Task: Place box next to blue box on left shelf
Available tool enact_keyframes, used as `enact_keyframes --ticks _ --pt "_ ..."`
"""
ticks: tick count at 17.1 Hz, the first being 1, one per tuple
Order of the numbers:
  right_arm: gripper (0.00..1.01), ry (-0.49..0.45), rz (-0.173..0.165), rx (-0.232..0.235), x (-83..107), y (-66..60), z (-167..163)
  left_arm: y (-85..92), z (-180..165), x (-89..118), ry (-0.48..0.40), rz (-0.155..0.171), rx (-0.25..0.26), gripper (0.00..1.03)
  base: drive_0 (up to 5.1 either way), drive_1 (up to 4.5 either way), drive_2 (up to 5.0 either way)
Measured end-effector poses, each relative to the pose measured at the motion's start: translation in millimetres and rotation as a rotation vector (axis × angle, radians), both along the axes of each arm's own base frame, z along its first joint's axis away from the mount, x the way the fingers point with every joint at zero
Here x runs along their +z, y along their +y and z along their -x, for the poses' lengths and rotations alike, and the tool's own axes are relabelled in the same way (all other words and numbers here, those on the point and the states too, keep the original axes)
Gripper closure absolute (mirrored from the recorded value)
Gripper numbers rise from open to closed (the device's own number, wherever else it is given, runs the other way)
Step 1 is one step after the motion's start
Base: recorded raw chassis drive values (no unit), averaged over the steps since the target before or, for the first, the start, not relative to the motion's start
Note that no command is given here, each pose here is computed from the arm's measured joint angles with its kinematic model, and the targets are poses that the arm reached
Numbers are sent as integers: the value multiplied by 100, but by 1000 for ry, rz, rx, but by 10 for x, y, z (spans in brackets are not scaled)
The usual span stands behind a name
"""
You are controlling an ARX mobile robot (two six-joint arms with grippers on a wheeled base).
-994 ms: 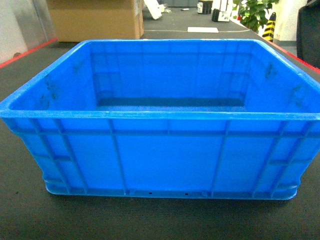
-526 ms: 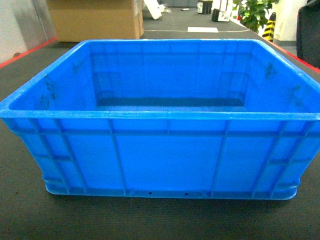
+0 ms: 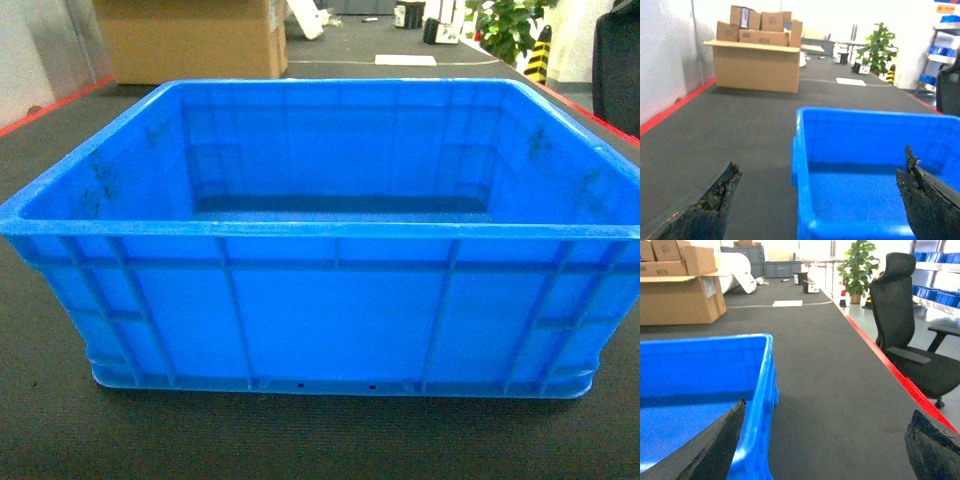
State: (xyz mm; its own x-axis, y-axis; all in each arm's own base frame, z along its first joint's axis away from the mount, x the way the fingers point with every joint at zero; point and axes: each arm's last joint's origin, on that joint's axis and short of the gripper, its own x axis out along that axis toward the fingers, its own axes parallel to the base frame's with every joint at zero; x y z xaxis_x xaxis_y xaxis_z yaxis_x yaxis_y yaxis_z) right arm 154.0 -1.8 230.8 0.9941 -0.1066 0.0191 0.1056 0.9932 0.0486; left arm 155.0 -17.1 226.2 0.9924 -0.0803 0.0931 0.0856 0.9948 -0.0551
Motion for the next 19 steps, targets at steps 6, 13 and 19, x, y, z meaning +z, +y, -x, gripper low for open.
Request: enact_keyframes --ticks 6,13,19 --pt "3 398 -69 206 194 180 -1452 -279 -1548 79 311 -71 2 5 0 0 0" --pt "3 640 -143 219 -315 388 -1991 -251 -1983 -358 558 -94 74 5 0 0 0" --pt "3 707 -173 212 -347 441 -1988 -280 -2030 -323 687 -89 44 5 0 0 0"
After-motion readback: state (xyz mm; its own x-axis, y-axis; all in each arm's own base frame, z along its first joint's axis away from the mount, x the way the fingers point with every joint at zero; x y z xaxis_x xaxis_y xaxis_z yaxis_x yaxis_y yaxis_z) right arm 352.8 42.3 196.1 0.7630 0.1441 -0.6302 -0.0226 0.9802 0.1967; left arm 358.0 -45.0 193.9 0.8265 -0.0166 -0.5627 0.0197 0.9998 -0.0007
